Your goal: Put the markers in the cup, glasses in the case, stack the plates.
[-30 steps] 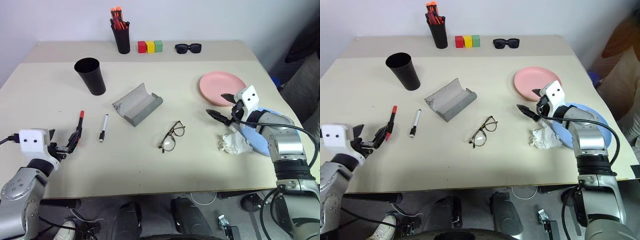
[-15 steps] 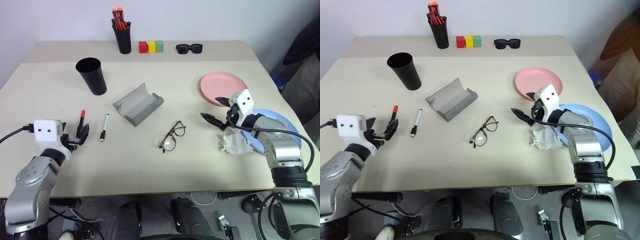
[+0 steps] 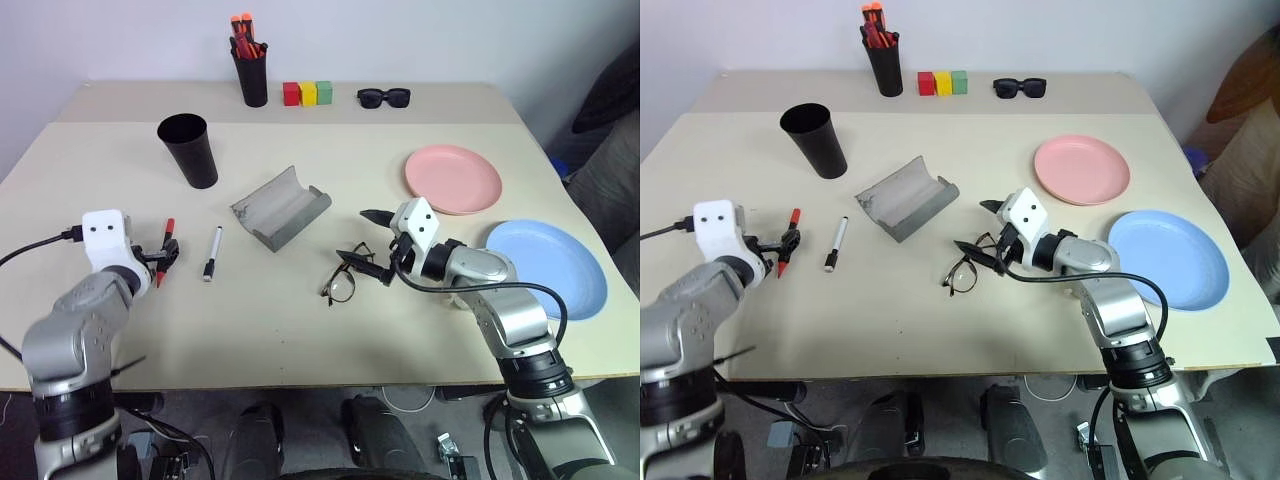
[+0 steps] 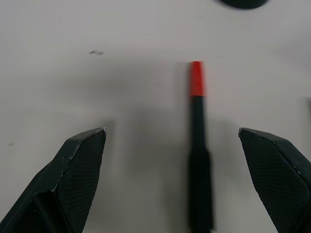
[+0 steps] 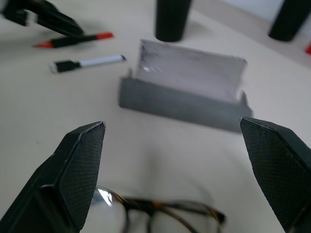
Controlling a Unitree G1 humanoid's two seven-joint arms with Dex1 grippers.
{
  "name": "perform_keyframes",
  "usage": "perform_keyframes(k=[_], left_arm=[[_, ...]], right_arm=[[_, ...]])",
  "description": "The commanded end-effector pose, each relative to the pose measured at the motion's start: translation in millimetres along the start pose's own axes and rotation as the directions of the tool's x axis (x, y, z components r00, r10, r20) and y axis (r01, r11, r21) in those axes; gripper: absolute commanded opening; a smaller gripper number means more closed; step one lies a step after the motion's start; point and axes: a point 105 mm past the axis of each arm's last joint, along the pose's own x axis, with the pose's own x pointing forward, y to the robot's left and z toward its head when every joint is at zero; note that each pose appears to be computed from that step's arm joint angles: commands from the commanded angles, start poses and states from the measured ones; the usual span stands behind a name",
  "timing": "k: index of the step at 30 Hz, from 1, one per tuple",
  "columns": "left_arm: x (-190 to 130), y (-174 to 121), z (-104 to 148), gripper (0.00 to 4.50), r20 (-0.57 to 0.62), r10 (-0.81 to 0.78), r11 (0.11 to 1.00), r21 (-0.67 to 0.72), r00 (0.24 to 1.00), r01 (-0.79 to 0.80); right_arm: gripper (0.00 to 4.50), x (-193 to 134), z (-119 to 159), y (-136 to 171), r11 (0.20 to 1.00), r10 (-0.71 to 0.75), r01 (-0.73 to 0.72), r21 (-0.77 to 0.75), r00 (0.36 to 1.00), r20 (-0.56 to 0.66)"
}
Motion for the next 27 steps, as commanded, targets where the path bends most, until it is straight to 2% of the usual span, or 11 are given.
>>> perform_keyframes(k=[1,9,12,17,19,22,24,27], left_arm=[[2.9,7.2,0.9,4.49,-0.105,0.050,0.999,0.013,0.993,-0.049],[6.7,-4.8,-10.9,4.49,-0.328,-0.009,1.000,-0.007,0.945,0.007],[7.2,-8.3,-12.2,3.65,-0.352,-0.028,1.000,-0.008,0.935,0.027],[9.1,-6.4,-12.5,1.07,-0.355,-0.012,1.000,0.003,0.935,0.014],[11.5,-3.6,-1.4,0.04,-0.282,0.001,1.000,-0.011,0.960,-0.004],[12.3,5.8,49.3,0.01,0.085,0.059,0.998,-0.007,0.995,-0.058],[5.0,9.4,80.1,0.01,0.287,0.096,0.994,0.027,0.953,-0.108],[-5.3,3.6,119.8,0.01,0.482,0.095,0.995,-0.030,0.871,-0.091]], right_arm=[[4.50,3.5,15.3,15.9,0.999,0.029,-0.027,-0.025,0.998,0.048],[4.50,13.9,21.9,33.0,0.998,0.063,-0.062,-0.012,0.995,0.072],[4.50,16.7,23.1,36.1,0.998,0.070,-0.069,-0.012,0.994,0.079],[4.50,18.5,23.3,36.6,0.998,0.064,-0.064,-0.008,0.994,0.084],[4.50,19.7,22.9,37.1,0.998,0.066,-0.066,-0.004,0.994,0.085],[4.50,25.4,22.8,37.1,0.997,0.071,-0.071,-0.001,0.993,0.090],[4.50,31.2,22.6,34.6,0.998,0.065,-0.066,-0.001,0.994,0.092],[4.50,40.6,23.9,28.8,0.999,0.035,-0.034,-0.010,0.994,0.101]])
